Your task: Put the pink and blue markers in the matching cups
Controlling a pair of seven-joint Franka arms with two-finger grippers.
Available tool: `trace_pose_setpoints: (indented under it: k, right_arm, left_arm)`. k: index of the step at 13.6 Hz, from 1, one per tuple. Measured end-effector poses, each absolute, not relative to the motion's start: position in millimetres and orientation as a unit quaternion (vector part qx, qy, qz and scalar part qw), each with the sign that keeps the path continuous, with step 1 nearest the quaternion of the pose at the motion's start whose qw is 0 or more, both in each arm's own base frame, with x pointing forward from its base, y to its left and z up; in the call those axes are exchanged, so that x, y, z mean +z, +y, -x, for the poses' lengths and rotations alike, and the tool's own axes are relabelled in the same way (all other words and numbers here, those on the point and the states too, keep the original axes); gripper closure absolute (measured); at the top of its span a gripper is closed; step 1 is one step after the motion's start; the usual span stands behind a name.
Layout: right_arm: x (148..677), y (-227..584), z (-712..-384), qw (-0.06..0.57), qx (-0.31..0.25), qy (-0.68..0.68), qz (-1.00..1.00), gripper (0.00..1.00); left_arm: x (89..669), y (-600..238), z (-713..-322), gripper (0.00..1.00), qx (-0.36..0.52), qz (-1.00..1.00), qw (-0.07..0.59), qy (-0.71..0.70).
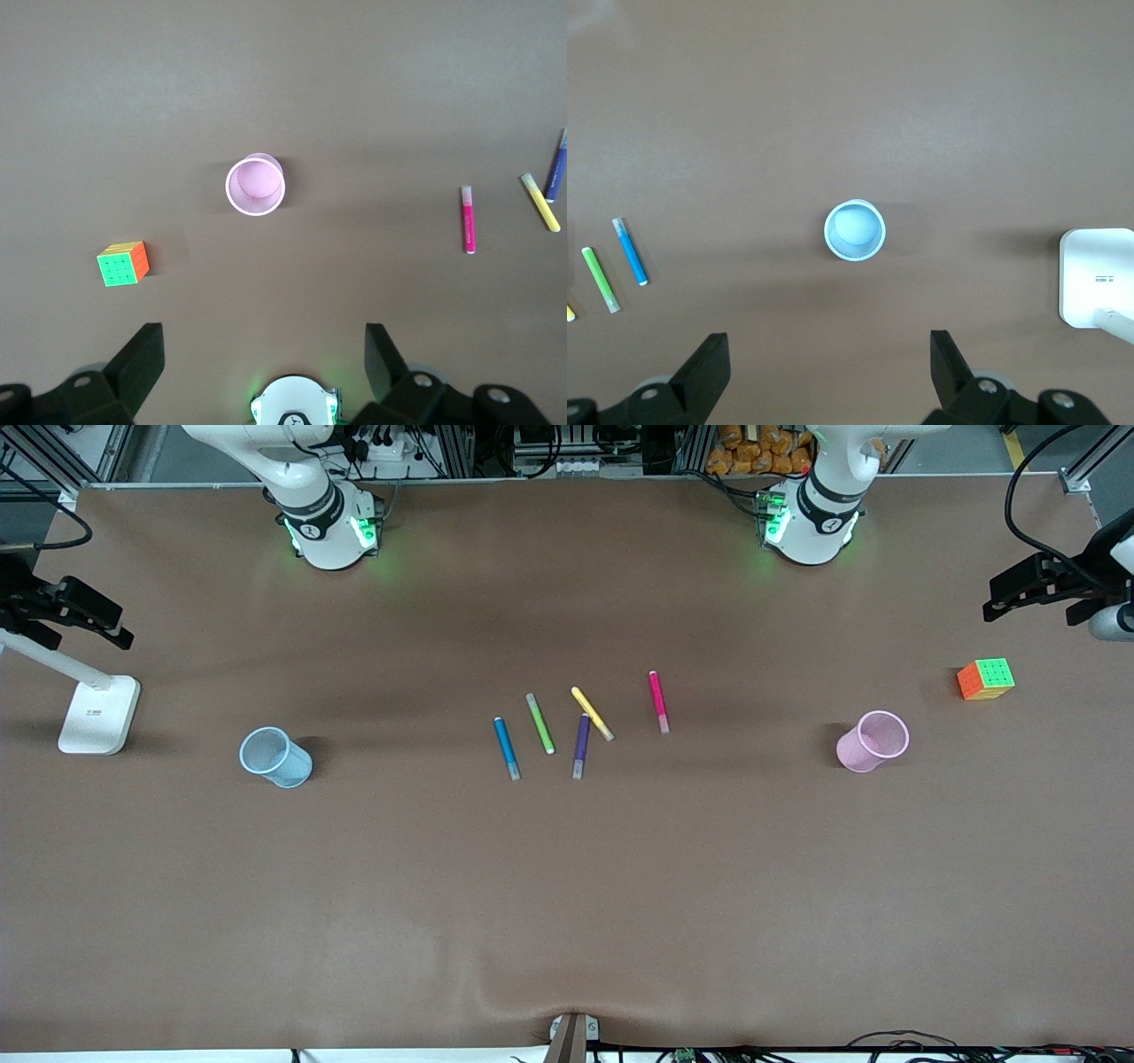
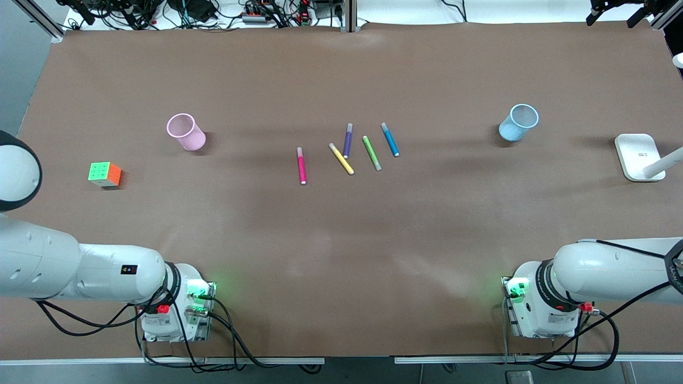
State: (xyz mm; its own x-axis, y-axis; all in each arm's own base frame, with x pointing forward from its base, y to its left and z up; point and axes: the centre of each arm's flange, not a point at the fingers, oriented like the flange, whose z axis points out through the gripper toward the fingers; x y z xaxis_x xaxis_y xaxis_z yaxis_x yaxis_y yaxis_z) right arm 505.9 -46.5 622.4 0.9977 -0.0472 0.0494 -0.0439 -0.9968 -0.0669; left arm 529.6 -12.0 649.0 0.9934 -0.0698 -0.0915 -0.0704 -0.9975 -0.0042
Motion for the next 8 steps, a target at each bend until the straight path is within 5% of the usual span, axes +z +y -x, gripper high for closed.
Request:
trace_pose_setpoints:
  k: [8]
  right_arm:
    - [550,-4,-525,0.033,-0.006,-0.012,0.999,0.00]
  left_arm:
    - [608,-41,-542,0.00,0.092,0.995,0.007,0.043]
